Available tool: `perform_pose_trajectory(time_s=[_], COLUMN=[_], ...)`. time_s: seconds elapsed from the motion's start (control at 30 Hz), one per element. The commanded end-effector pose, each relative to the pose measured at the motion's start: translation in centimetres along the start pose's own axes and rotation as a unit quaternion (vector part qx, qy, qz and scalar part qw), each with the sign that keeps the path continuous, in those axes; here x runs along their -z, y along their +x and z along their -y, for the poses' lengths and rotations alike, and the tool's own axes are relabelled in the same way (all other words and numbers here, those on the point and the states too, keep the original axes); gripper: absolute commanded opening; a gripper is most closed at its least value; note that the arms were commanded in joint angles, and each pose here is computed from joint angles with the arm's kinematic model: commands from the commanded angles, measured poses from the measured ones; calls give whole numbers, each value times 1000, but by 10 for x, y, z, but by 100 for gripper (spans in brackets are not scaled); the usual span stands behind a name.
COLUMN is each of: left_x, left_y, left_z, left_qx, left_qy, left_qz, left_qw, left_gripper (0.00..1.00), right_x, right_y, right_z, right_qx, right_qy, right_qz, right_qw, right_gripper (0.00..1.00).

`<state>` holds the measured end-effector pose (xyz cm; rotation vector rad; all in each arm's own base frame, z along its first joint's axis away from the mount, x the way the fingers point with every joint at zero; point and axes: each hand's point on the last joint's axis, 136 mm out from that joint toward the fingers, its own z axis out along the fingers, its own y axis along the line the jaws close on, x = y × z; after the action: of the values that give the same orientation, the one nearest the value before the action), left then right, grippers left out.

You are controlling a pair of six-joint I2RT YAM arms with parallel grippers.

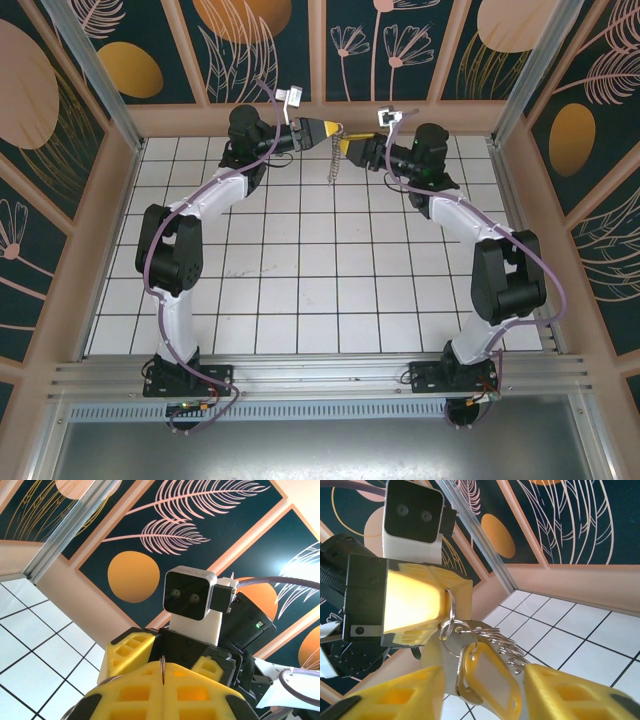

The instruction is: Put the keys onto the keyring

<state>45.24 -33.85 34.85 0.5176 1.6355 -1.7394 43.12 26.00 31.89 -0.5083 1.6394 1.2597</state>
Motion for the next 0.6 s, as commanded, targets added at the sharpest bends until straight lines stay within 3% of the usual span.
perform_pose_trajectory(time_s=[0.0, 0.13, 0.3, 0.57], left_x=[2, 1, 1, 1], left_y=[-16, -17, -17, -17], left_z=[39, 38, 37, 34], left_qx=[-45, -46, -46, -48], left_qy=[26, 25, 24, 19], left_qz=[17, 18, 19, 22], left_qw=[999, 998, 998, 998], left_gripper=[0, 0, 0, 0], right_x=[-4, -2, 1, 9], right_y=[-5, 0, 2, 6], right_z=[-4, -10, -14, -17], right_qx=[16, 22, 30, 41], right_qy=[-11, -21, -21, -2], right_qz=[-1, -9, -18, -29], right_qw=[1000, 999, 999, 999], right_gripper=[40, 27, 2, 0])
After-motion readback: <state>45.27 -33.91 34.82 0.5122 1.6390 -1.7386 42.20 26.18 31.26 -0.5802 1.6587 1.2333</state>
